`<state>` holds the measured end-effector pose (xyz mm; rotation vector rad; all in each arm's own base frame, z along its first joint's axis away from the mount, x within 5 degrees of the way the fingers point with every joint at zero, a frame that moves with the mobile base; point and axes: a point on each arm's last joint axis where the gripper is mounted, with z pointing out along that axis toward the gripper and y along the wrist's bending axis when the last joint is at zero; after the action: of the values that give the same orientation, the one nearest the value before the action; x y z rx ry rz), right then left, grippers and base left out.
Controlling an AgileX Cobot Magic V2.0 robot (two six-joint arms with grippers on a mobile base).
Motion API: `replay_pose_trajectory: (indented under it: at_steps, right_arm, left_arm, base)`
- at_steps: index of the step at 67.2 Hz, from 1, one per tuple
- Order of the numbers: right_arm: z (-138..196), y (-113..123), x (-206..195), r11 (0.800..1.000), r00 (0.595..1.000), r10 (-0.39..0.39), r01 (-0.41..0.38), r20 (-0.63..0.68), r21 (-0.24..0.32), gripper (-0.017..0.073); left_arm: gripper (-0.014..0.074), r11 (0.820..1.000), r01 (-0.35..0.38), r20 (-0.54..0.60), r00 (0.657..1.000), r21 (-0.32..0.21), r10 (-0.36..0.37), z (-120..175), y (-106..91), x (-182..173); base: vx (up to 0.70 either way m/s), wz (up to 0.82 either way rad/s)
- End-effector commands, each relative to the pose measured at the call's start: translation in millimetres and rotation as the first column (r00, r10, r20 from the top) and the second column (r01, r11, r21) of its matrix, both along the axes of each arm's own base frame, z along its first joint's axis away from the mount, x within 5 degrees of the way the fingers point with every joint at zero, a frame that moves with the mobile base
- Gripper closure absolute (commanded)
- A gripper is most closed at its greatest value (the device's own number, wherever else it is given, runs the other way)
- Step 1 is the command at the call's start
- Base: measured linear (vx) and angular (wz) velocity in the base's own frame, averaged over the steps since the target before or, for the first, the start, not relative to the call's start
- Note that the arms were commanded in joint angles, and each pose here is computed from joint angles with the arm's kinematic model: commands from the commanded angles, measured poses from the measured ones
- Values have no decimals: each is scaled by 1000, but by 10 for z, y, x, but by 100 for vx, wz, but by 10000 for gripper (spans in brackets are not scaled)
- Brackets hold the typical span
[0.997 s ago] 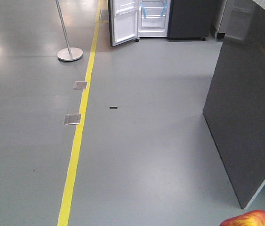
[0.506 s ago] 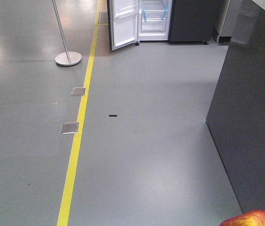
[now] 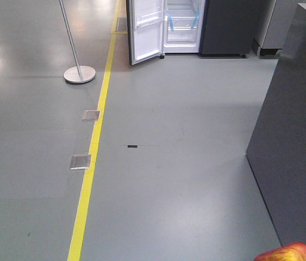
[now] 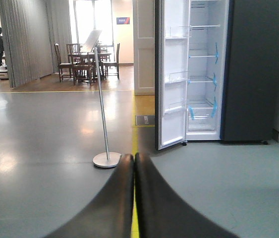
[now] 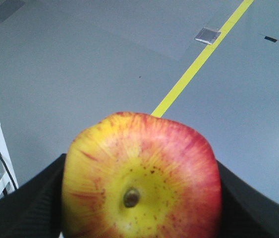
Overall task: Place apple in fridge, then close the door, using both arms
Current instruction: 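Drive toward the fridge door holding the apple in the right gripper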
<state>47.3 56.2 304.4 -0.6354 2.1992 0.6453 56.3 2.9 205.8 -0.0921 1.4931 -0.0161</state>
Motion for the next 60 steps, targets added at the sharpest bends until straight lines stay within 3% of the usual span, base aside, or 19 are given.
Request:
replay_pose_trajectory:
  at_steps: [1,60]
  right_arm:
    - [114,24,27,998,999,-11,9,46,57,472]
    - [114,24,27,998,999,-11,9,46,57,472]
  left_arm:
    - [600,1000,-1,98,995,3,1,126,-1,-29]
    - [600,1000,-1,98,995,3,1,126,-1,-29]
  base:
    - [24,4]
    - [25,1]
